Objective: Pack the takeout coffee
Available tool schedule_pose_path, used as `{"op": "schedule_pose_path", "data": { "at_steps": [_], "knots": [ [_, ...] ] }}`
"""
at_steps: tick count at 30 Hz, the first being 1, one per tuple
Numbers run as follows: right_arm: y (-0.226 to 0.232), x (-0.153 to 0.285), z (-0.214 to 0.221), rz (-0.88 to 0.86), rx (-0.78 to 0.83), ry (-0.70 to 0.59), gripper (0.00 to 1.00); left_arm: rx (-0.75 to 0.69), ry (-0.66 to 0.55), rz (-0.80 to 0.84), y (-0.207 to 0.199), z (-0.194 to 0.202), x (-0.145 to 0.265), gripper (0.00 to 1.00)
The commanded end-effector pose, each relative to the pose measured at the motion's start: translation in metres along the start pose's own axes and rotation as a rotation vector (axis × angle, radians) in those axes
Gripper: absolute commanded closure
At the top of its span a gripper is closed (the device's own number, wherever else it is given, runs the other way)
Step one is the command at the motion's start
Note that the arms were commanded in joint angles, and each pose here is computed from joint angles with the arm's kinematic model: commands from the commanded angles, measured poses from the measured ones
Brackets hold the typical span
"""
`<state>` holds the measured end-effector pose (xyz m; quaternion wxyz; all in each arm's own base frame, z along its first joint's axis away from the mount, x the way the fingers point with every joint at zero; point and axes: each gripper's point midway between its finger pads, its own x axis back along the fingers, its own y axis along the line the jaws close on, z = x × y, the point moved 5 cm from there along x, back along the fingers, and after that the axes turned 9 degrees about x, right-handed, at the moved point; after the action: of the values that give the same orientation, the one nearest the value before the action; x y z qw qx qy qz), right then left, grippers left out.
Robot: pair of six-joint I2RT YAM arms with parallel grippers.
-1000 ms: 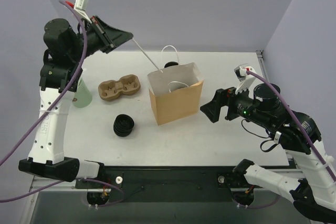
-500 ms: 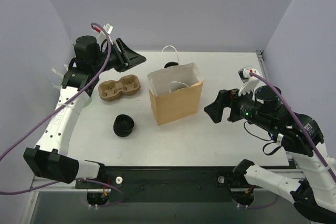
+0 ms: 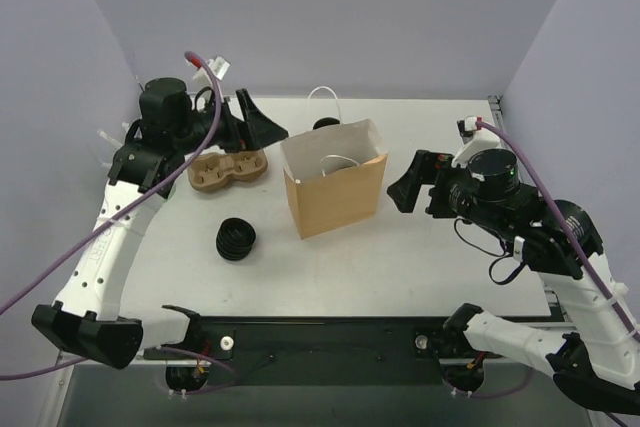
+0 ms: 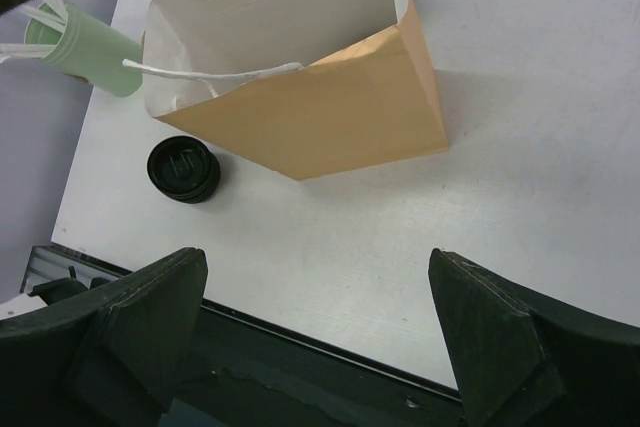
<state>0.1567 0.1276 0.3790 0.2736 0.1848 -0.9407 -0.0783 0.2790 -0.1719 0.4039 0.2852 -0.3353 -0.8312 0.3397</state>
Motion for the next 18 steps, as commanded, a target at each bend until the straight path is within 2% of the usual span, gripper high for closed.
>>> {"op": "schedule_pose_path", "data": {
  "at_steps": [1, 6, 11, 18],
  "knots": [
    [-0.002, 0.000, -0.009, 0.046, -0.062, -0.025, 0.00, -0.114, 0.085, 0.043, -0.011, 0.044, 0.011, 0.04],
    [-0.003, -0.003, -0.013, 0.074, -0.076, -0.035, 0.00, -0.112, 0.099, 0.066, -0.003, 0.071, 0.020, 0.03],
    [-0.003, -0.008, -0.008, 0.081, -0.101, -0.022, 0.00, -0.157, 0.016, 0.125, -0.008, 0.076, 0.034, 0.03],
    [-0.001, -0.010, -0.008, 0.074, -0.138, -0.026, 0.00, -0.156, -0.022, 0.142, -0.014, 0.078, 0.046, 0.03]
  ]
}}
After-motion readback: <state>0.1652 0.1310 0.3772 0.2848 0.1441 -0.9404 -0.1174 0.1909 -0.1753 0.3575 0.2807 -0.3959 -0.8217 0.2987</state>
